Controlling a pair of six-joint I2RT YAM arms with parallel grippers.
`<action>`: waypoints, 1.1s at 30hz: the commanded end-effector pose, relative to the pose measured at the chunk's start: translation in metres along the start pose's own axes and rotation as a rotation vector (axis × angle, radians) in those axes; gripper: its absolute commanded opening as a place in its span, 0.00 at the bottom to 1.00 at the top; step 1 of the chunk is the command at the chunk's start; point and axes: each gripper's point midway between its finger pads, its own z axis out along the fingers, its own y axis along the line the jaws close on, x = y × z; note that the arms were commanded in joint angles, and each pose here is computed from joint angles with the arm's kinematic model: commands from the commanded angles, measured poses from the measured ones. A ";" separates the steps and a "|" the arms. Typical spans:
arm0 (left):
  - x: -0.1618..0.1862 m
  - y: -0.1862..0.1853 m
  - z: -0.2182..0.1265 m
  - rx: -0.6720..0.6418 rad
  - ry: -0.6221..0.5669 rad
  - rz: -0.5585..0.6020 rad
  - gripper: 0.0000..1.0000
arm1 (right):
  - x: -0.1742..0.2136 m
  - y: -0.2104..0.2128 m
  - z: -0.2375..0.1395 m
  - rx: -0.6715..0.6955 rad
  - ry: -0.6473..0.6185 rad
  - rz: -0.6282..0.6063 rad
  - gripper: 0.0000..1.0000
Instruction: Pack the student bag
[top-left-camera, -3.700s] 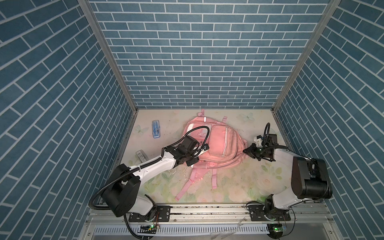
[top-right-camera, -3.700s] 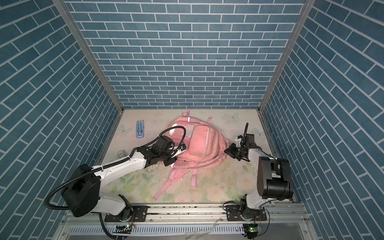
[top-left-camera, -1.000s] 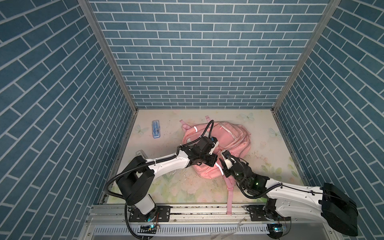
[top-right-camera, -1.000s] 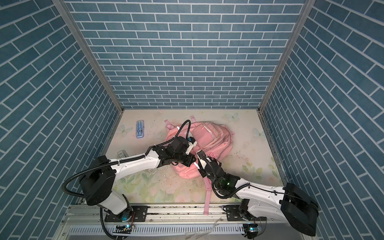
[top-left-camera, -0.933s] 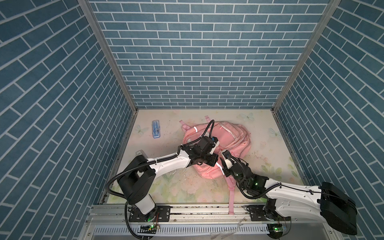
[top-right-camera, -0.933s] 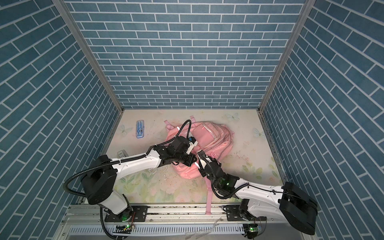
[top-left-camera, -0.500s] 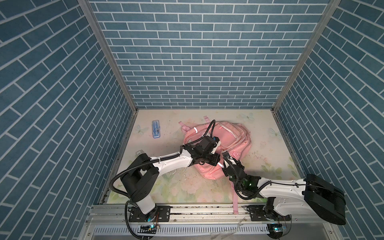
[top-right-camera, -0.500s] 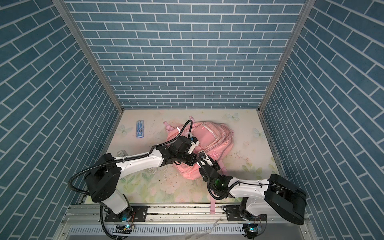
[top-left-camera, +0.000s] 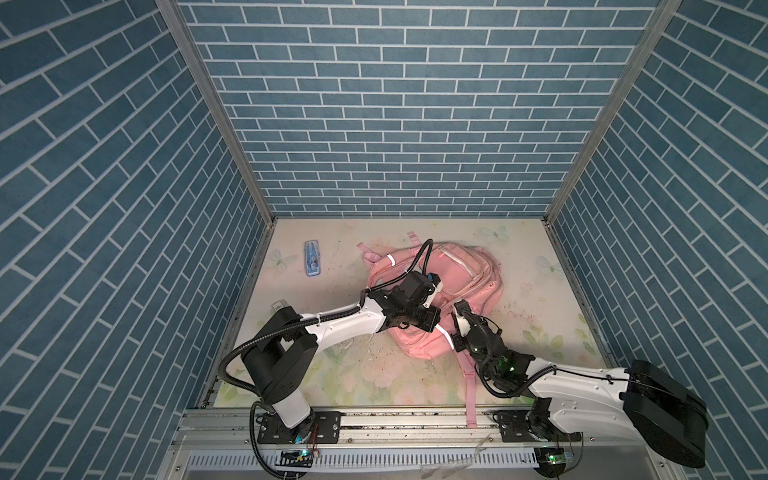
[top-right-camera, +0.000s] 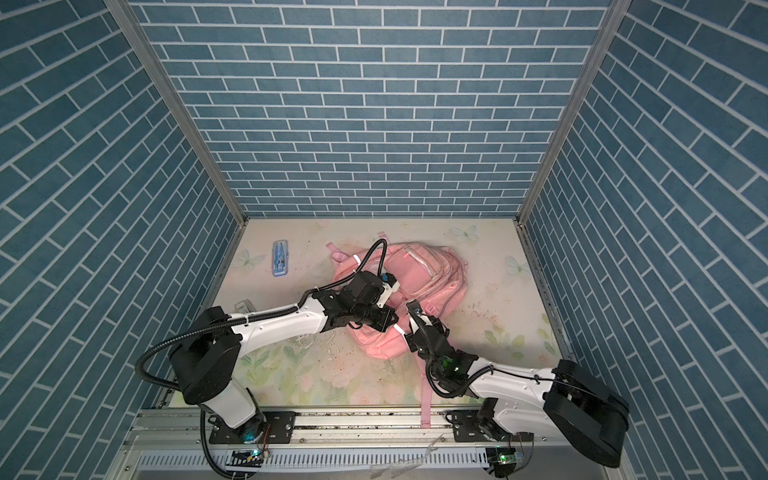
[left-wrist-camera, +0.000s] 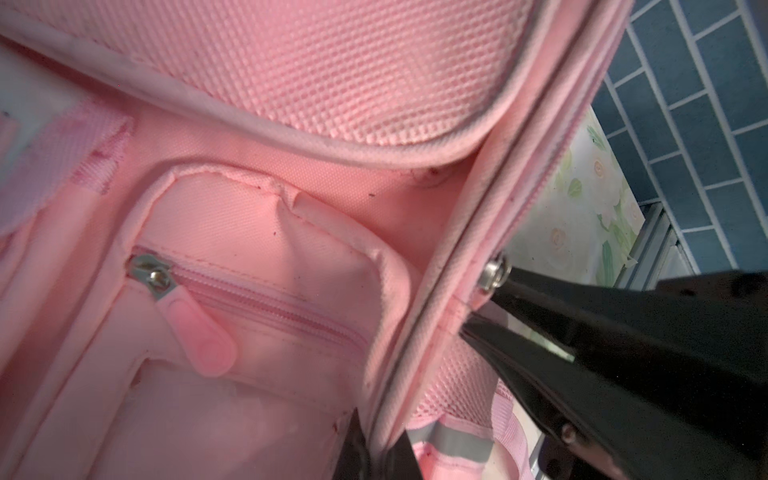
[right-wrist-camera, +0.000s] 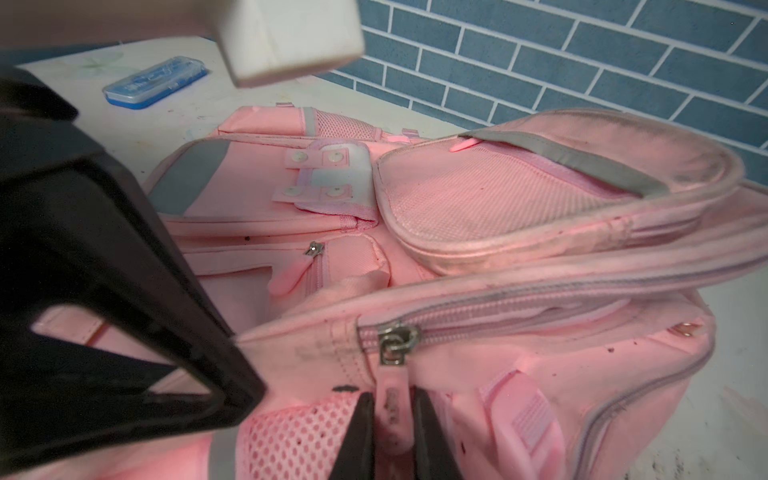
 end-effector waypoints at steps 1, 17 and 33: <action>-0.022 -0.022 -0.010 0.063 -0.054 0.057 0.00 | 0.000 0.007 -0.003 -0.121 0.000 0.046 0.00; -0.017 -0.017 -0.011 0.035 -0.027 0.079 0.00 | 0.000 0.015 -0.002 -0.222 0.009 0.058 0.10; -0.026 -0.027 -0.003 0.086 -0.019 -0.017 0.00 | -0.019 -0.008 -0.006 0.025 -0.077 -0.078 0.42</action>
